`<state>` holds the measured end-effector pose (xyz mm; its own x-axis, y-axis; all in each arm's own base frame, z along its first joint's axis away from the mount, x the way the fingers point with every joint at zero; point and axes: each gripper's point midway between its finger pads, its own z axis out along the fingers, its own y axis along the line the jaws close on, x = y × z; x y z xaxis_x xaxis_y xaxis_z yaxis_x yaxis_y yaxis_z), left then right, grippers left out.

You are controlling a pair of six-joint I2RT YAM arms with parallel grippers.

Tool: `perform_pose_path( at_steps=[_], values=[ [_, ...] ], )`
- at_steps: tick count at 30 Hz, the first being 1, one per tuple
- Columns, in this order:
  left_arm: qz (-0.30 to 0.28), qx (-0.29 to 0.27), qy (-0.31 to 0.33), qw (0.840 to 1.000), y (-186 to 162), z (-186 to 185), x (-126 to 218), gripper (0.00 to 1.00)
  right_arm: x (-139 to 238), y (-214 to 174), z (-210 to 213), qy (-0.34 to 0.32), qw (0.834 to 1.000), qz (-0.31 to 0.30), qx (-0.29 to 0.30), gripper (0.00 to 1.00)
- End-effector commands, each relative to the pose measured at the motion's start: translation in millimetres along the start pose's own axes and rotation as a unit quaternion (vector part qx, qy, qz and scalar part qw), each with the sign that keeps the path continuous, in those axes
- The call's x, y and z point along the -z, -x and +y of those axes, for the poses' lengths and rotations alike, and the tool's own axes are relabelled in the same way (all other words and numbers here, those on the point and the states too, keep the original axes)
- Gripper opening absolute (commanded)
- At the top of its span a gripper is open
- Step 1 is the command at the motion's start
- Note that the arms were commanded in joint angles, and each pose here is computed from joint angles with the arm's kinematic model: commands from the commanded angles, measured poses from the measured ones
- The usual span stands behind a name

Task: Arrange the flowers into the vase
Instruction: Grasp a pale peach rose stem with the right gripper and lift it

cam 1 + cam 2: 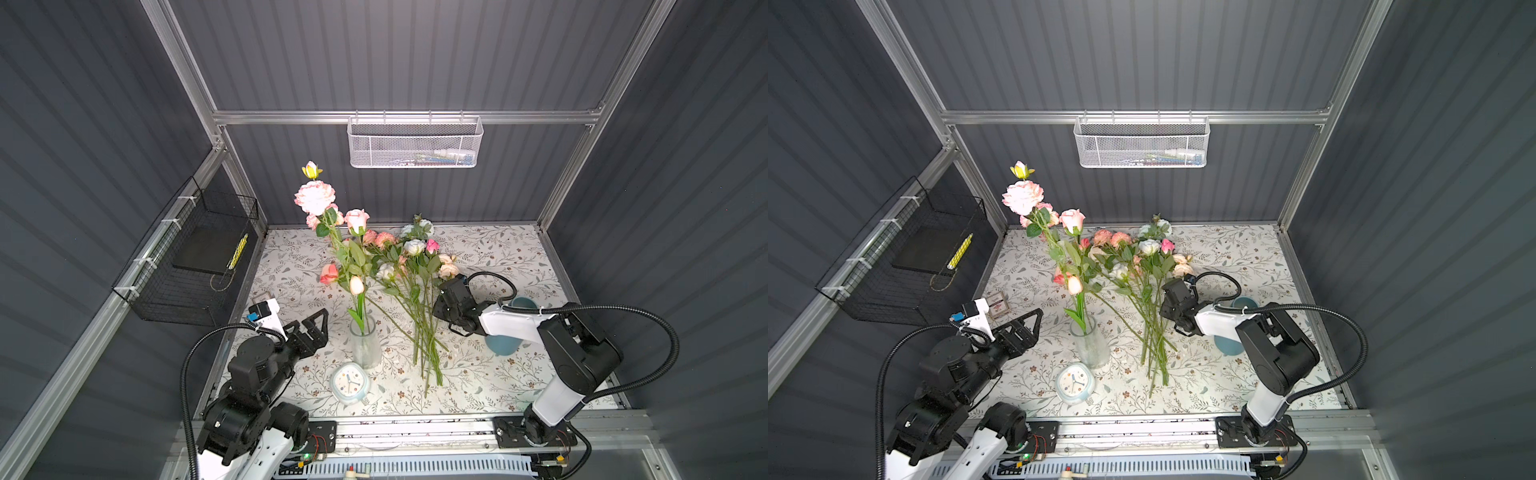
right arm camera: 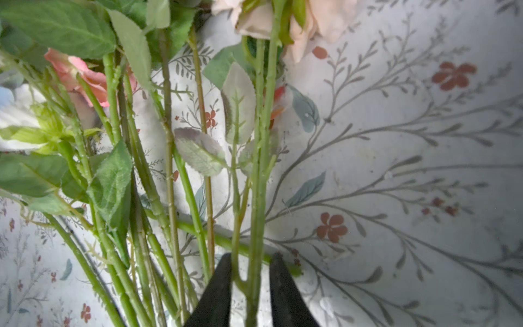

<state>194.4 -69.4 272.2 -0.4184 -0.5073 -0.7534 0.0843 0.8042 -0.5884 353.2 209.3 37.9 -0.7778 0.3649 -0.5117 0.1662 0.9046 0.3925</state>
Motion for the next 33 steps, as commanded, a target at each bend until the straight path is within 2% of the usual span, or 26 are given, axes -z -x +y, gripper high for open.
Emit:
perform_pose_path(
  at_steps=[1,6,13,18,21,27,29,30,33],
  values=[
    [-0.004,-0.009,0.001,1.000,2.7,-0.6,4.3,1.00,4.0,7.3,3.7,0.004,1.000,-0.010,0.003,0.15],
    [-0.004,-0.008,-0.003,1.000,5.0,-3.9,3.1,1.00,29.7,25.5,11.0,0.021,0.998,-0.049,0.024,0.01],
    [-0.011,-0.010,-0.015,1.000,15.9,-14.5,6.3,1.00,89.7,48.4,28.1,0.078,0.989,-0.108,0.055,0.00],
    [-0.015,-0.016,-0.020,1.000,23.8,-21.7,7.6,1.00,160.0,70.2,73.8,0.166,0.964,-0.169,0.121,0.00],
    [-0.017,-0.017,-0.020,0.999,26.1,-22.8,8.1,1.00,221.2,82.8,113.2,0.226,0.933,-0.223,0.169,0.00],
    [-0.024,-0.016,-0.022,0.999,30.0,-24.6,9.8,1.00,327.2,85.6,204.1,0.347,0.853,-0.311,0.234,0.00],
    [-0.024,-0.015,-0.022,0.999,31.1,-25.5,10.3,1.00,364.2,89.1,229.9,0.389,0.816,-0.358,0.234,0.00],
    [-0.024,-0.015,-0.022,0.999,31.5,-25.8,11.0,1.00,368.5,85.9,243.1,0.402,0.802,-0.372,0.237,0.00],
    [-0.022,-0.013,-0.022,0.999,31.8,-26.2,12.0,1.00,409.1,84.2,271.1,0.454,0.741,-0.436,0.233,0.00]
  ],
)
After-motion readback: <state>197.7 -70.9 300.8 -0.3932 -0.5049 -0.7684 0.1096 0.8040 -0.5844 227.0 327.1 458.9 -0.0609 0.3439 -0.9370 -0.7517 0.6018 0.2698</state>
